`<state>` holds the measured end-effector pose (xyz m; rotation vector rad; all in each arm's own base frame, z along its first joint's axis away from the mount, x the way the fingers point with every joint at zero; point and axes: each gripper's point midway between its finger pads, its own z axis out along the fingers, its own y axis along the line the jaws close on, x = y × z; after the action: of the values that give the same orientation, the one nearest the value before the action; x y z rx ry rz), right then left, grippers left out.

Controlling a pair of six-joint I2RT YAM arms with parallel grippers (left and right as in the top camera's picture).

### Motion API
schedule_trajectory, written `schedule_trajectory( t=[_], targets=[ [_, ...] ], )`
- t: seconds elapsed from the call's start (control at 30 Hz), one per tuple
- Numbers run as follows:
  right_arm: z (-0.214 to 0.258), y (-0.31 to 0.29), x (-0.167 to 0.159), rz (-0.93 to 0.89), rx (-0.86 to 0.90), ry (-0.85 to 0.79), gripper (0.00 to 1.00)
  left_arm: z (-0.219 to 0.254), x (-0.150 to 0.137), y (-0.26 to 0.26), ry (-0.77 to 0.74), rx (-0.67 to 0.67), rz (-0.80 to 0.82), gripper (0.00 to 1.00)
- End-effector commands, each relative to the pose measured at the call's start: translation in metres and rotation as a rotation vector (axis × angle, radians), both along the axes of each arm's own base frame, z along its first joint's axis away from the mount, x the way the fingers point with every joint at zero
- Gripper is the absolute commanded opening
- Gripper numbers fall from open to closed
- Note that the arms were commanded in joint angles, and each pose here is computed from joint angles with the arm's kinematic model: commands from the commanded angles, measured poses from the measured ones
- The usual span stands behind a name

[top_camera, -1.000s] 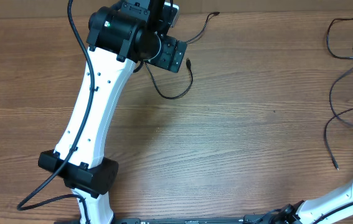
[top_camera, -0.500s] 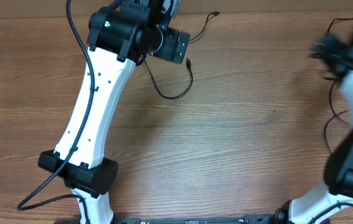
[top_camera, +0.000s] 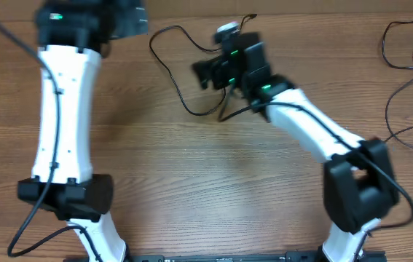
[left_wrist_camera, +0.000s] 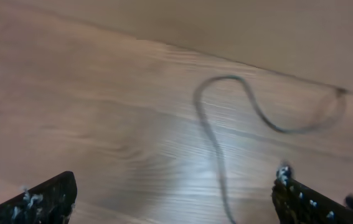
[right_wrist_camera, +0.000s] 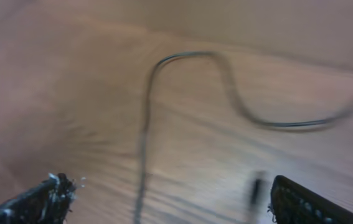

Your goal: Untangle cables

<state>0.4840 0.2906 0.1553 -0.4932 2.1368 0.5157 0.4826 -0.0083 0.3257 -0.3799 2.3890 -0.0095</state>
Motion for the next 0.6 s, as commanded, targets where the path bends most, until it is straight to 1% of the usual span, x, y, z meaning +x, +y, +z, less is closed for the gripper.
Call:
schedule_trajectory(
  t=[0.0,0.1,0.17,0.27,0.4,0.57],
  targets=[
    [-0.046,0.016,-0.001,0.041,-0.047,0.050,1.00,0.015,-0.012,0.017,-0.018,-0.079,-0.017,1.00],
    [-0.085,0.031,-0.005,0.067,-0.066,0.114,1.00,0.021,-0.024,0.032,-0.017,-0.113,0.003,1.00],
    [-0.106,0.038,-0.007,0.080,-0.076,0.144,1.00,0.027,-0.030,0.041,-0.026,-0.109,0.019,1.00],
    [-0.130,0.047,-0.011,0.094,-0.084,0.177,1.00,0.035,-0.035,0.043,-0.043,-0.088,0.001,1.00],
    [-0.147,0.053,-0.016,0.107,-0.100,0.201,1.00,0.039,-0.037,0.042,-0.049,-0.075,-0.014,1.00],
    [-0.154,0.053,-0.020,0.110,-0.111,0.221,1.00,0.035,-0.041,0.041,-0.027,-0.077,-0.013,1.00]
  ],
)
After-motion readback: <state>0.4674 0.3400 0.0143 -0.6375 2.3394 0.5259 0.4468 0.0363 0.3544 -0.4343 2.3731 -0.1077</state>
